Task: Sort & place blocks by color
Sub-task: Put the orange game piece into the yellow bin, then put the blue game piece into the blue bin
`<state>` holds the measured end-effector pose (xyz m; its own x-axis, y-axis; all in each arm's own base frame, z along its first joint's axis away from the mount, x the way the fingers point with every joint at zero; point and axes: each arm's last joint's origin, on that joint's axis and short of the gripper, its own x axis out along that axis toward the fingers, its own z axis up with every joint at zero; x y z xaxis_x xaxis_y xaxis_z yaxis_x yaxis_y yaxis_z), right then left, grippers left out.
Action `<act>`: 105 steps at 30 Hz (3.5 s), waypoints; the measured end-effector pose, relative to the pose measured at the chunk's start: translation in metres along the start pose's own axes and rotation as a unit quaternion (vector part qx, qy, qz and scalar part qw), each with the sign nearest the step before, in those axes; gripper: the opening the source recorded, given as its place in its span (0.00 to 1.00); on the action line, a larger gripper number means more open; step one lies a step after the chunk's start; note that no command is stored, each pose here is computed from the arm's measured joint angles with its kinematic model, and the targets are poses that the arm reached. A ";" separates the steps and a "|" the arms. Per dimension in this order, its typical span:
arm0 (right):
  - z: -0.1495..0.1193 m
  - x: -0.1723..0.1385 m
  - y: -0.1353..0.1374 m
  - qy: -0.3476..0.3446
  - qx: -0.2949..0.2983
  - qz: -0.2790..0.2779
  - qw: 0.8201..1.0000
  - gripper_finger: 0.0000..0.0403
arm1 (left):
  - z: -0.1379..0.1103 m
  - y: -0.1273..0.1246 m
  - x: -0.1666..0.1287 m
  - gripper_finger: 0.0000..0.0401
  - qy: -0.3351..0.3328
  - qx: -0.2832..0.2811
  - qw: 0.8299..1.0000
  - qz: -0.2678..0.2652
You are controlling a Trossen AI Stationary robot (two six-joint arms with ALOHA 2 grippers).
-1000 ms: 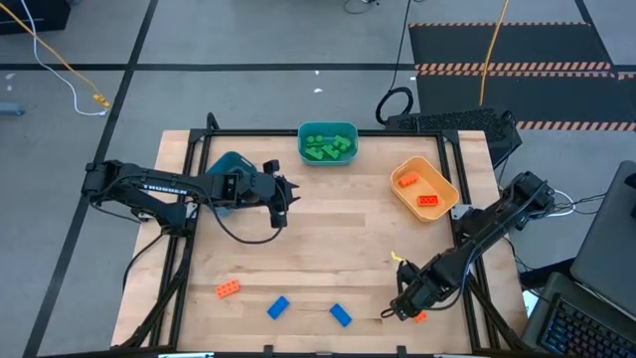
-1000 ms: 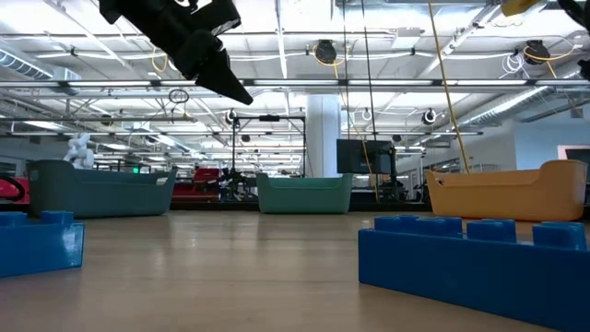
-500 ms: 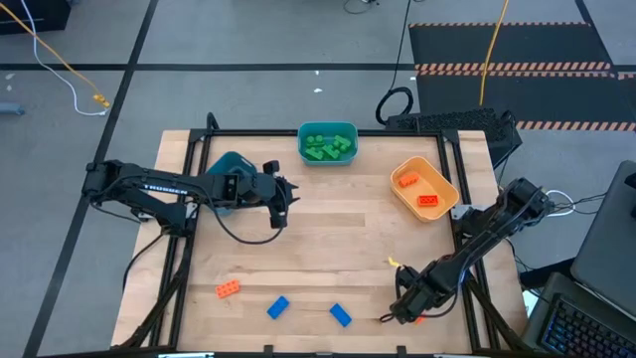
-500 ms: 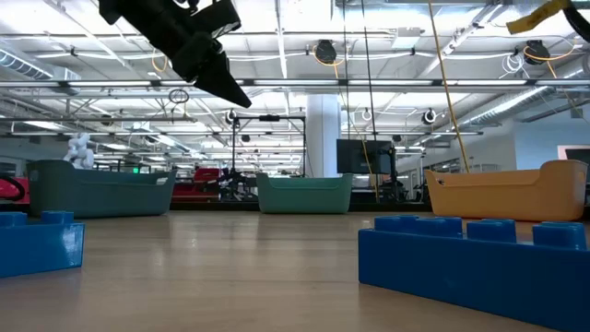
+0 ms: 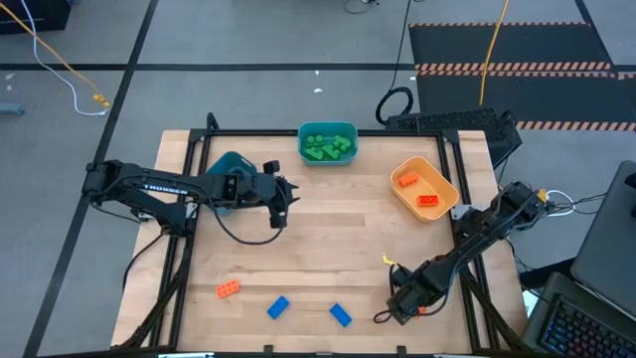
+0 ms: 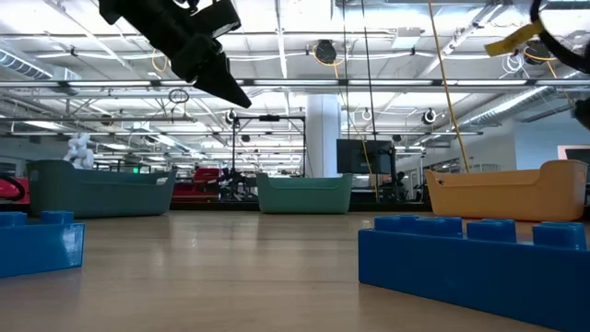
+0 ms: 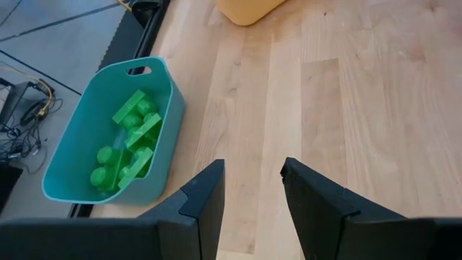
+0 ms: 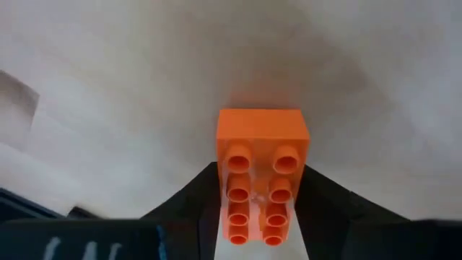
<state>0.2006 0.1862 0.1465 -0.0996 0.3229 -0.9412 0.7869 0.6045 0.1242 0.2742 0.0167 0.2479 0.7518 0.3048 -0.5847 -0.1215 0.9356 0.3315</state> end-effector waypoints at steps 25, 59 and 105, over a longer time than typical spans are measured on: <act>0.069 -0.143 -0.123 -0.286 0.058 -0.143 0.946 0.33 | 0.002 0.001 0.000 0.36 -0.011 -0.001 1.000 0.004; 0.112 -0.164 -0.165 -0.303 0.085 -0.237 0.919 0.62 | 0.003 0.001 0.000 0.36 -0.017 0.001 1.000 0.005; 0.133 -0.150 -0.091 -0.661 -0.231 0.059 0.712 0.54 | 0.085 -0.120 -0.027 0.36 -0.131 0.042 0.951 -0.279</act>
<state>0.2254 -0.0143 0.2350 0.8507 -0.3908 -0.3516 0.4275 0.9035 0.0301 0.3230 -0.1193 0.2866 0.8209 -0.2987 -0.4867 0.3865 0.9180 0.0885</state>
